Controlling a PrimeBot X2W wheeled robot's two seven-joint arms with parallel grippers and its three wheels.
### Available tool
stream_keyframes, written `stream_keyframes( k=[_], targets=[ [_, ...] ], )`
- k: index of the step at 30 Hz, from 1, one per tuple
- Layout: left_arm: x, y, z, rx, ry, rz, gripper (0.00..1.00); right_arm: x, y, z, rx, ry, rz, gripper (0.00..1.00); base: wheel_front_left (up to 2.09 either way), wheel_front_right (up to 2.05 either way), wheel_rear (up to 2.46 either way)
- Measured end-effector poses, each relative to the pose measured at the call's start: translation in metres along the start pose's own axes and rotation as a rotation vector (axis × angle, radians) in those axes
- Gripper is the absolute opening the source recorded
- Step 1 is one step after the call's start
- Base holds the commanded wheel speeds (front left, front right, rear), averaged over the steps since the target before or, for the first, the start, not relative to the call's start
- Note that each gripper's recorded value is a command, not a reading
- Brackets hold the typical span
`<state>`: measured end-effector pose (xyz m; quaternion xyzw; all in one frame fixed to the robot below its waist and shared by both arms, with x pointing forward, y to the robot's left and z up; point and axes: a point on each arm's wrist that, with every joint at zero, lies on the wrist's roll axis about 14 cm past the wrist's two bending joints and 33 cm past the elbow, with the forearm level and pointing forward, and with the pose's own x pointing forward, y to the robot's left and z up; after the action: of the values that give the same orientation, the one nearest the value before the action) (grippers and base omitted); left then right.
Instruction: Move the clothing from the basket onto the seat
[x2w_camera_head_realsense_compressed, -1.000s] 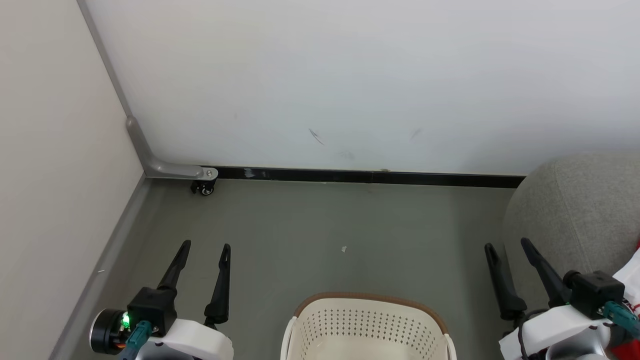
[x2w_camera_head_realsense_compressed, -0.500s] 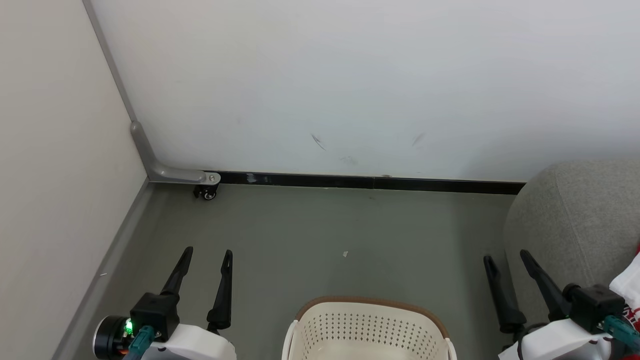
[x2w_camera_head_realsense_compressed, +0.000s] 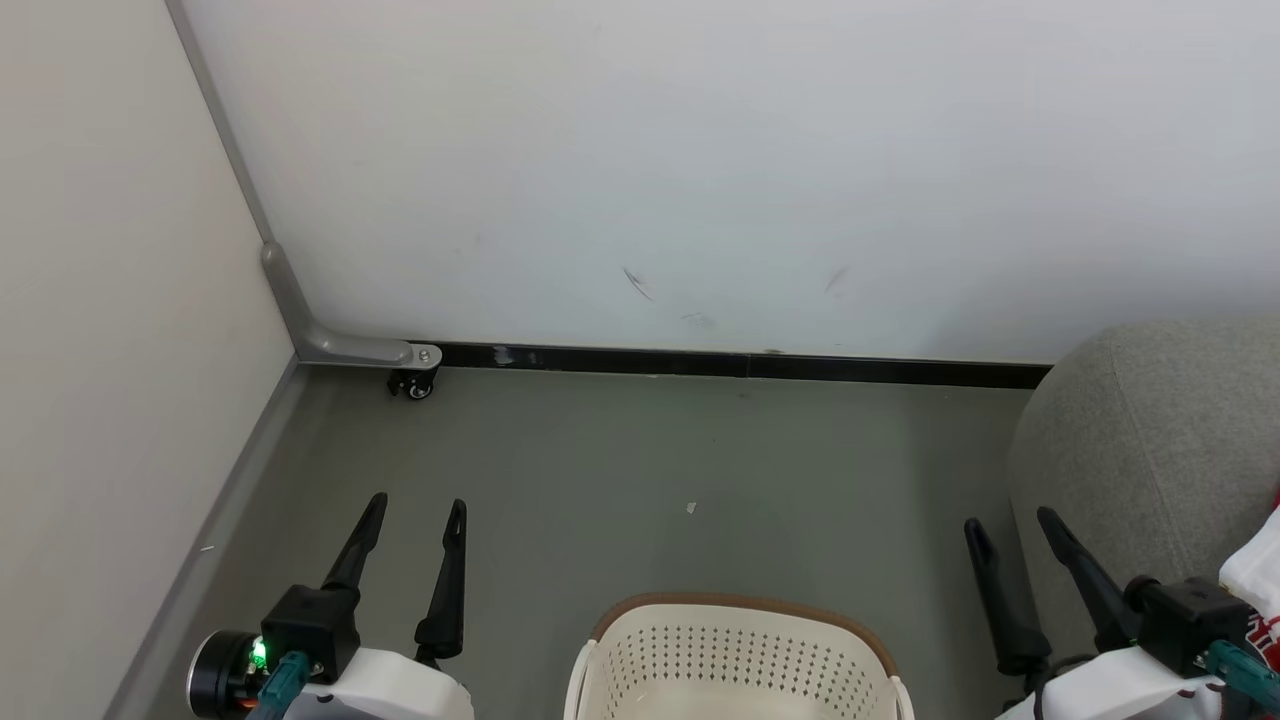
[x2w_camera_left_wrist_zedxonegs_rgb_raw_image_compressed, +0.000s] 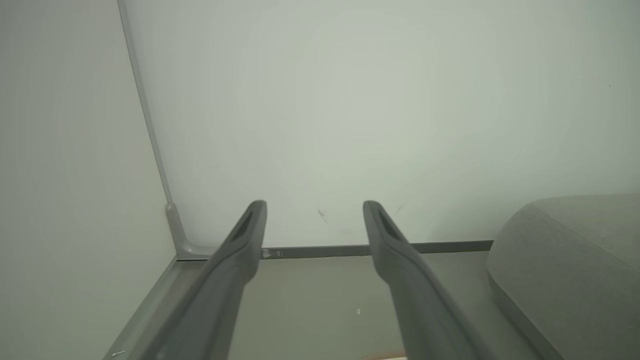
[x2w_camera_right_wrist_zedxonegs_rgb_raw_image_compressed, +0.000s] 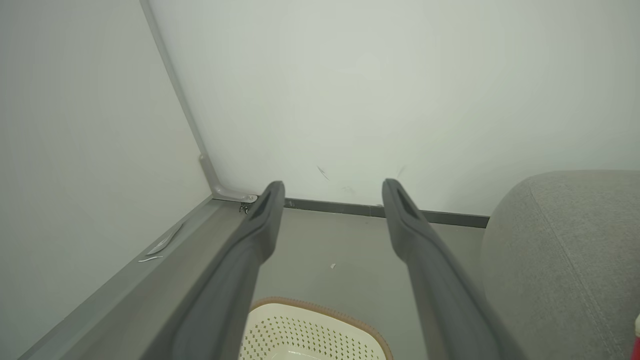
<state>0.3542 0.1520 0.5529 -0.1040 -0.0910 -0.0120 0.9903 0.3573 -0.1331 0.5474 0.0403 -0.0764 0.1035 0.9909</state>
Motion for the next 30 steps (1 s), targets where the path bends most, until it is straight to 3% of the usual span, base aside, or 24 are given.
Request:
stream_keyframes(
  k=[30],
  targets=[
    [0.0047,-0.0004,-0.0054,-0.002,0.013,-0.004,1.00,0.0058,-0.0019,0.0022,0.023,-0.007,-0.005,1.00,0.00,0.00,0.00]
  ],
)
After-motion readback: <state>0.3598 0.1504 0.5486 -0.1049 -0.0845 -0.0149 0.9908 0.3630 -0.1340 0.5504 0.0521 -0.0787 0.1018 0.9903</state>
